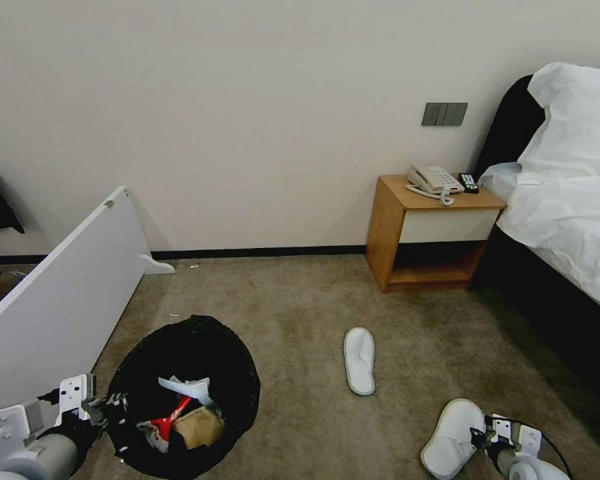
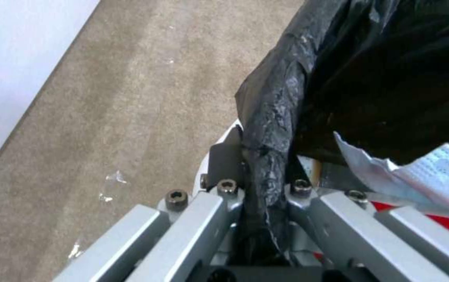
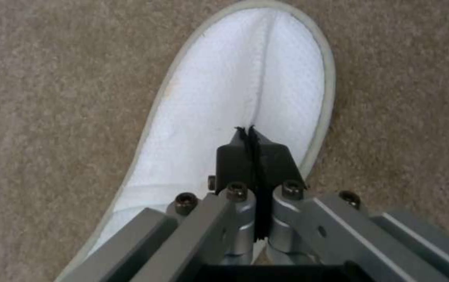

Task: Pick up the trash bin, then pick up the garbage from the floor and place it into the trash bin.

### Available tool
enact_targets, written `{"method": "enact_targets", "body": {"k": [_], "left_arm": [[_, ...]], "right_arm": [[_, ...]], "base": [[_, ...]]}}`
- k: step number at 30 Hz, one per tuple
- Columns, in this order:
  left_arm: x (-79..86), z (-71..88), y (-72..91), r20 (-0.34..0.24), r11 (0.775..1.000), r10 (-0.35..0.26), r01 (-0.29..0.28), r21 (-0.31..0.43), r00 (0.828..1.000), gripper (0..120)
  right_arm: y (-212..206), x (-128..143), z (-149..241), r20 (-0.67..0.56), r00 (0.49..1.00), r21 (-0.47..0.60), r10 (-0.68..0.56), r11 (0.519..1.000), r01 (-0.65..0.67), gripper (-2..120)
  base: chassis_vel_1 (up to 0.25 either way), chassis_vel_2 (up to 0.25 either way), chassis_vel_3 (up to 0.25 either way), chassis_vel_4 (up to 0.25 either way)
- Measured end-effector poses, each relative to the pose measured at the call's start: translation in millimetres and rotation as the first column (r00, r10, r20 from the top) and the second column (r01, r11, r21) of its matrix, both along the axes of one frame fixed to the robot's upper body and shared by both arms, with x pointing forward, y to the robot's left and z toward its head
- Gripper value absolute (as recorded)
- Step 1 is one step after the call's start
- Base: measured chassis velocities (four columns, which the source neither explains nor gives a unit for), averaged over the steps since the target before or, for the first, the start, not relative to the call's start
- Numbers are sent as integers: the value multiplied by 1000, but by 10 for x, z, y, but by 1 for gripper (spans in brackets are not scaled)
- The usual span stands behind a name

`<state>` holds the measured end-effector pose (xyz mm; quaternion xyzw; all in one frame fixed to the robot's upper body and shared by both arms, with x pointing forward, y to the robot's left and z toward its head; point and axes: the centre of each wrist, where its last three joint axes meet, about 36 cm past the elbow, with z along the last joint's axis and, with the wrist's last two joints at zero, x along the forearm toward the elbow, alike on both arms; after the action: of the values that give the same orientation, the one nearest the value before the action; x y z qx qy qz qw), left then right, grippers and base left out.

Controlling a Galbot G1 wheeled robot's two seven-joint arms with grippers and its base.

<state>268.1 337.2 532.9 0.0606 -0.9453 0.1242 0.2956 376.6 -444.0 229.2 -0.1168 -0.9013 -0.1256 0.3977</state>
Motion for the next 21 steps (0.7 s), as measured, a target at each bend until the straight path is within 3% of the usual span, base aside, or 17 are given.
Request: {"method": "enact_targets", "body": {"k": [7, 13, 15, 16, 18, 19, 21], "left_arm": [[-2, 3, -3, 0, 1000, -3, 3, -1, 1000, 2], [2, 1, -9, -2, 1000, -10, 10, -1, 1000, 2], [-6, 3, -15, -4, 1000, -12, 12, -2, 1000, 2], [-6, 3, -15, -4, 1000, -12, 12, -2, 1000, 2], [-22, 7, -30, -6, 1000, -16, 16, -5, 1000, 2], [-22, 7, -30, -6, 1000, -16, 16, -5, 1000, 2], [-34, 12, -49, -7, 1000, -21, 21, -14, 1000, 2]], "right_arm": [[-16, 27, 411, 131, 991, 18, 7, 1000, -9, 0], [64, 187, 1060, 331, 942, 11, 57, 998, -64, 0], [263, 318, 1645, 501, 857, 18, 122, 988, -151, 0], [263, 318, 1645, 501, 857, 18, 122, 988, -151, 0], [491, 450, 2167, 650, 738, 10, 179, 970, -244, 0], [491, 450, 2167, 650, 738, 10, 179, 970, -244, 0], [675, 553, 2496, 756, 615, -16, 224, 945, -325, 0]], "base": [[0, 0, 0, 0], [0, 0, 0, 0], [0, 0, 0, 0], [0, 0, 0, 0], [0, 0, 0, 0], [0, 0, 0, 0], [0, 0, 0, 0]]}}
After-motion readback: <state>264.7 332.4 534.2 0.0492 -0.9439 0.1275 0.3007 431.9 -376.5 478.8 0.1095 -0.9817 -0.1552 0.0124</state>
